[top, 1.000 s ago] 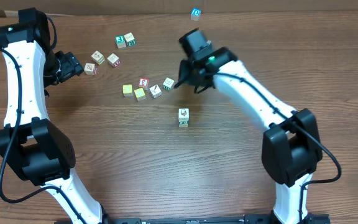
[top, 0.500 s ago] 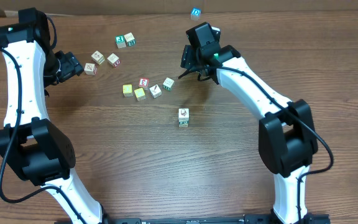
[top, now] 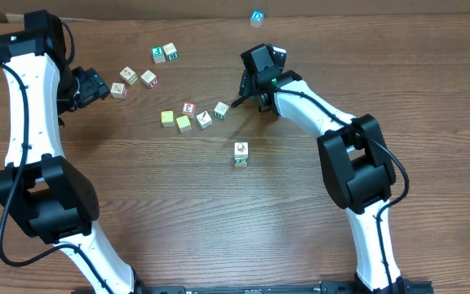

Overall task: Form a tower
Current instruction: 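Open the right gripper and raise it away from the stack, then lower the right gripper onto the green 4 block and close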

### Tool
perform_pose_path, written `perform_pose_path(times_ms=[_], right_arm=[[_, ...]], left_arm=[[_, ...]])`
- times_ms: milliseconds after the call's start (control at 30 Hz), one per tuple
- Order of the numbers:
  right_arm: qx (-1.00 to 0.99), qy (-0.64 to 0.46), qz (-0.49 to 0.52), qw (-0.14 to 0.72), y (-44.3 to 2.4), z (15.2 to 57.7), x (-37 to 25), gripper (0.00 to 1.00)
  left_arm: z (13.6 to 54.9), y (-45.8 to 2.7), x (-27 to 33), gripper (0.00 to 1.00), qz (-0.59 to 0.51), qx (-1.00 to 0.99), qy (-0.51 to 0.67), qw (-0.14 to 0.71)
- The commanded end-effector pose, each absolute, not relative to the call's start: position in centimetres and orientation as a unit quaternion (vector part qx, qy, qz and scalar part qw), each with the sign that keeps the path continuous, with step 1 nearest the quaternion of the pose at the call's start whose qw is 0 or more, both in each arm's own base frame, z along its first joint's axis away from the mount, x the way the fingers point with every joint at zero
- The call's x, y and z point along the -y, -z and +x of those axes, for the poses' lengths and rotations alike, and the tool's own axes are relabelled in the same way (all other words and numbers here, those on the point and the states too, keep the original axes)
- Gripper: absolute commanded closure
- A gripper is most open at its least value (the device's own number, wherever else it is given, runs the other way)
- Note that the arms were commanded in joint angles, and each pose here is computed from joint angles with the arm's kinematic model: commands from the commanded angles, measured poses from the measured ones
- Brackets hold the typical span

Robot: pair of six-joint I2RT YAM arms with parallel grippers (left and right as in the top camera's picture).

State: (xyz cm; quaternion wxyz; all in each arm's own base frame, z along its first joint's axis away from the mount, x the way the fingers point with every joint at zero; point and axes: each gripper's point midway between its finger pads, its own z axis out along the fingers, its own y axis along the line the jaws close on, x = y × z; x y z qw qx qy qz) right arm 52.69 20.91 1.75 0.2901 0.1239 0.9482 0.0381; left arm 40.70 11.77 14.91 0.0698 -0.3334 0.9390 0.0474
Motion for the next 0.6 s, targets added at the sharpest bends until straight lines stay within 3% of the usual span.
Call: perform_pose_path(times_ms=[0,167,367,567], right_arm=[[-0.94,-0.016,0.134,0.314,-2.53,53.66,-19.82,0.28],[-0.939,-0.012,0.137,0.316,-2.61,53.77,-19.51,0.42],[-0.938,-0.012,0.136,0.318,-2.7,53.85,-19.55,0.51],[-0.943,0.006,0.067,0.326,-3.03,54.2,-19.73,0.59]], left_arm=[[40.95,-15.9,-11.69,0.01,-0.33,-0.939,-0.045,0.084],[40.95,-15.9,-11.69,0.0,-0.33,-0.939,-0.045,0.084],[40.95,-15.9,-11.69,0.01,-0.33,-0.939,-0.045,0.084],[40.94,-15.89,-11.69,0.0,-0.33,-0.939,-0.045,0.084]])
